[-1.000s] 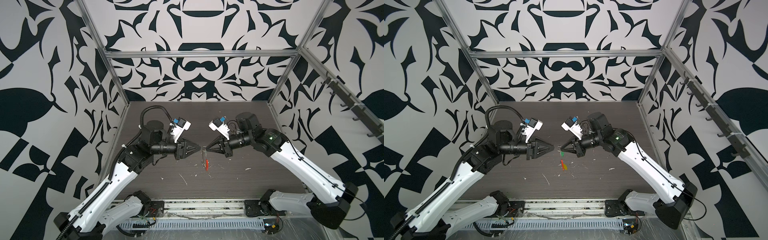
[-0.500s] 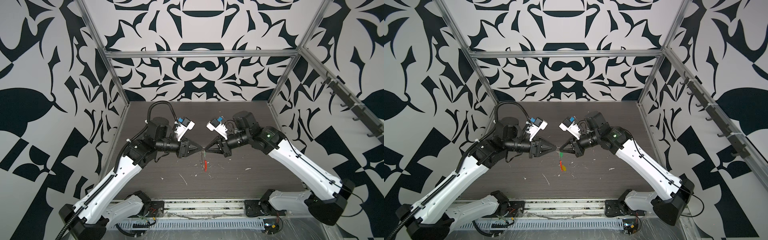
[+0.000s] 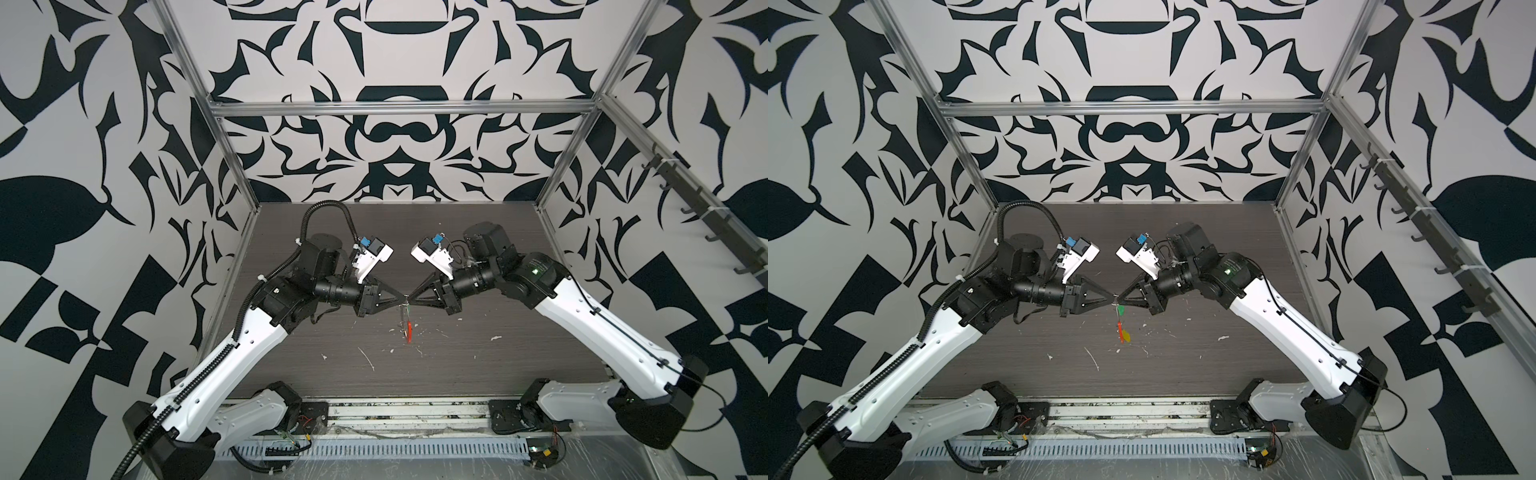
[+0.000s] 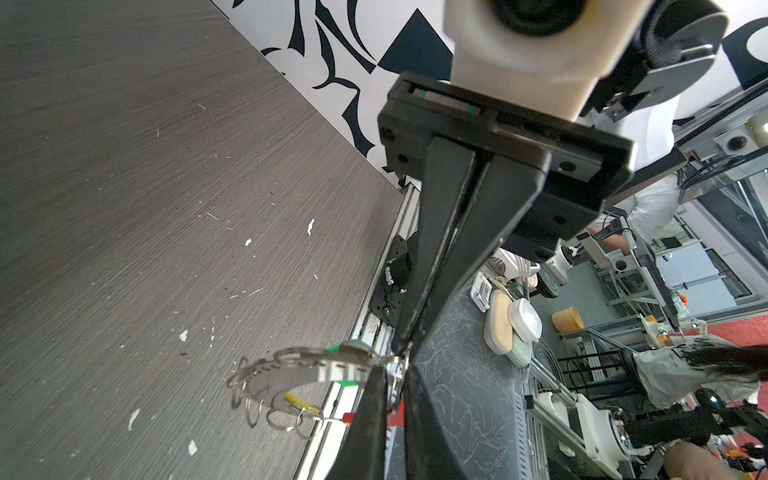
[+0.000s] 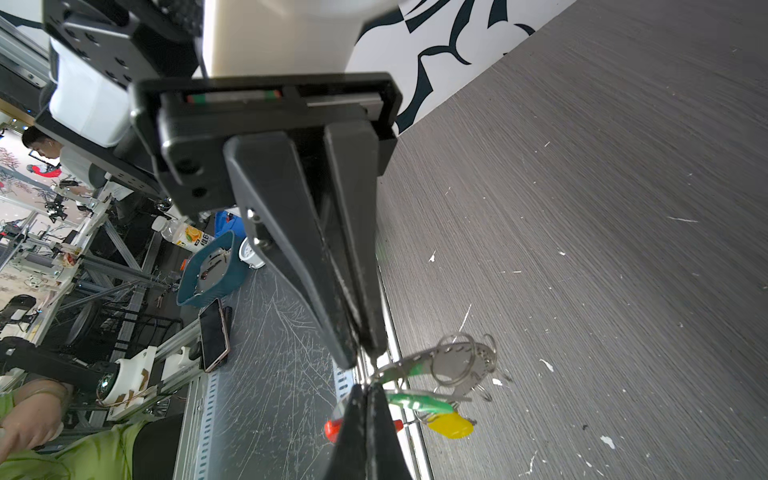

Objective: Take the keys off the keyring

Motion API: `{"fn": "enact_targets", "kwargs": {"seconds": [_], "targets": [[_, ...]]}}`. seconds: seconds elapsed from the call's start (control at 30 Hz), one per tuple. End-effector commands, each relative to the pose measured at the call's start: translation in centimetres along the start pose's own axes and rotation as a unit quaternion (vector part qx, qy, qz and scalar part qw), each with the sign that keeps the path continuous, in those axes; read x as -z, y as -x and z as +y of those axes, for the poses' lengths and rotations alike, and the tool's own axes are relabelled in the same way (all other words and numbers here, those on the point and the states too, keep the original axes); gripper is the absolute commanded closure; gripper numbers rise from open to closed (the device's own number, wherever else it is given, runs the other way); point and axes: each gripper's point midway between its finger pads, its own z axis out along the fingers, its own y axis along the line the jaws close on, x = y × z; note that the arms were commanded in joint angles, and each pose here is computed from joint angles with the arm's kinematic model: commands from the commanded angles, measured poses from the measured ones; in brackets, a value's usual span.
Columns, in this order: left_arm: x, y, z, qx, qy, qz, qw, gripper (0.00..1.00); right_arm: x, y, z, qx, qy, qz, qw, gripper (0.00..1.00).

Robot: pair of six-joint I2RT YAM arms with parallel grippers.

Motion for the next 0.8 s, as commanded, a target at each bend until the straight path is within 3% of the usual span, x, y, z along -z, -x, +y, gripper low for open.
{"fn": "enact_targets", "kwargs": {"seconds": [0.0,0.13,0.27,0.4,0.5,0.77], "targets": [[0.4,0.5,-0.9,-0.014,-0.008,-0.001,1.0,0.91,0.5,2.0,1.4,0.035,0.009,-0.027,0.999,1.0],[0.3,0.8,-0.8,-0.021,-0.003,-0.01,1.0,1.0,0.3,2.2,1.3,0.034,0.006,-0.028,0.999,1.0],[0.7,1.1,-0.2,-0.041,0.019,-0.042,0.998,1.0,0.5,2.7,1.4,0.042,-0.004,-0.047,0.998,1.0],[1.4,1.5,-0.7,-0.067,0.021,-0.074,0.995,1.0,1.5,3.6,1.7,0.063,-0.025,-0.091,0.994,0.78],[1.6,1.5,-1.1,-0.078,0.013,-0.08,0.994,1.0,2.5,4.2,2.3,0.082,-0.036,-0.127,0.988,0.68],[1.9,1.5,-2.3,-0.098,-0.007,-0.077,0.992,1.0,3.7,3.6,2.6,0.104,-0.037,-0.201,0.973,0.62]]}}
